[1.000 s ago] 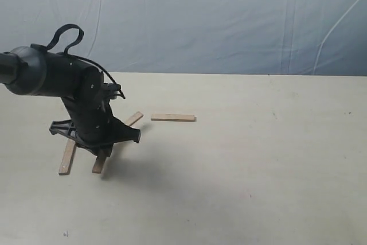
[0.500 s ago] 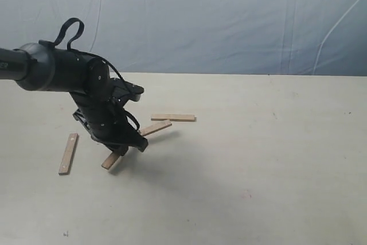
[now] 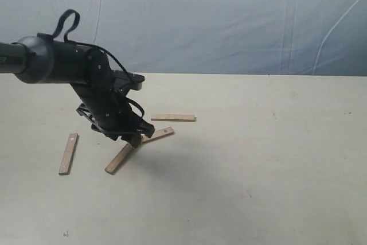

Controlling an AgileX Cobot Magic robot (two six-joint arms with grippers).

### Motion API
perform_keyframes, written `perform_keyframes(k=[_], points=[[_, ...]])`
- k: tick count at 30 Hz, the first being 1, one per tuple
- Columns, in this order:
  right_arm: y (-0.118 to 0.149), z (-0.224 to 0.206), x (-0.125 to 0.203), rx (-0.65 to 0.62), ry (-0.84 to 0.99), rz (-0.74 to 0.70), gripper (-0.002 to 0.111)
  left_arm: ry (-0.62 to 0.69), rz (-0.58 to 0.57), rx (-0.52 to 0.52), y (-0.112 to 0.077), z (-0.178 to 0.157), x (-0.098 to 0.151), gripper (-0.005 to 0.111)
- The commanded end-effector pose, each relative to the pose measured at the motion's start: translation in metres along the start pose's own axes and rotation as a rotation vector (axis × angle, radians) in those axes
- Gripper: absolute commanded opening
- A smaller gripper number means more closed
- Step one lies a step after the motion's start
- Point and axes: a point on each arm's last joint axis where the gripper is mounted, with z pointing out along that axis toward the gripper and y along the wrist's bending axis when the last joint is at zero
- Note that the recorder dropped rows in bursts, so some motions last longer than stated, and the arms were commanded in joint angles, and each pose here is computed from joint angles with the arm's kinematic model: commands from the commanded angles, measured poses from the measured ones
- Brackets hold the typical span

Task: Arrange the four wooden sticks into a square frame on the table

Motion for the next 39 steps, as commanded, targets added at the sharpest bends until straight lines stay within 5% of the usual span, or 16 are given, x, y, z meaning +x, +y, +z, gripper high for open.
perform_keyframes(k=[1,2,6,11,21,26,30,39], points=[[0.000,-0.001,-0.001,-0.006,-0.015,-0.001,-0.001,-0.050,-0.068,0.002,0.016,-0.043,-0.003,0.012],[0.000,-0.001,-0.001,-0.006,-0.015,-0.001,-0.001,-0.068,-0.101,0.011,0.022,-0.053,-0.001,0.000],[0.000,-0.001,-0.001,-0.006,-0.015,-0.001,-0.001,-0.195,-0.184,0.062,0.041,-0.084,0.019,0.000],[0.000,-0.001,-0.004,0.003,-0.042,-0.035,-0.001,-0.518,-0.319,0.039,0.050,-0.131,0.059,0.000],[0.005,-0.006,-0.031,-0.041,-0.347,-0.082,-0.001,-1.031,-0.390,-0.035,0.011,-0.205,0.185,0.000],[0.007,-0.016,-0.050,-0.102,-0.580,0.066,-0.001,-1.186,-0.369,0.015,-0.003,-0.217,0.239,0.000],[0.005,-0.027,-0.063,-0.219,-0.748,0.373,-0.001,-1.321,-0.391,0.057,-0.007,-0.218,0.276,0.000],[0.012,-0.033,-0.115,-0.289,-0.957,0.289,-0.001,-1.501,-0.395,0.048,-0.006,-0.198,0.317,0.000]])
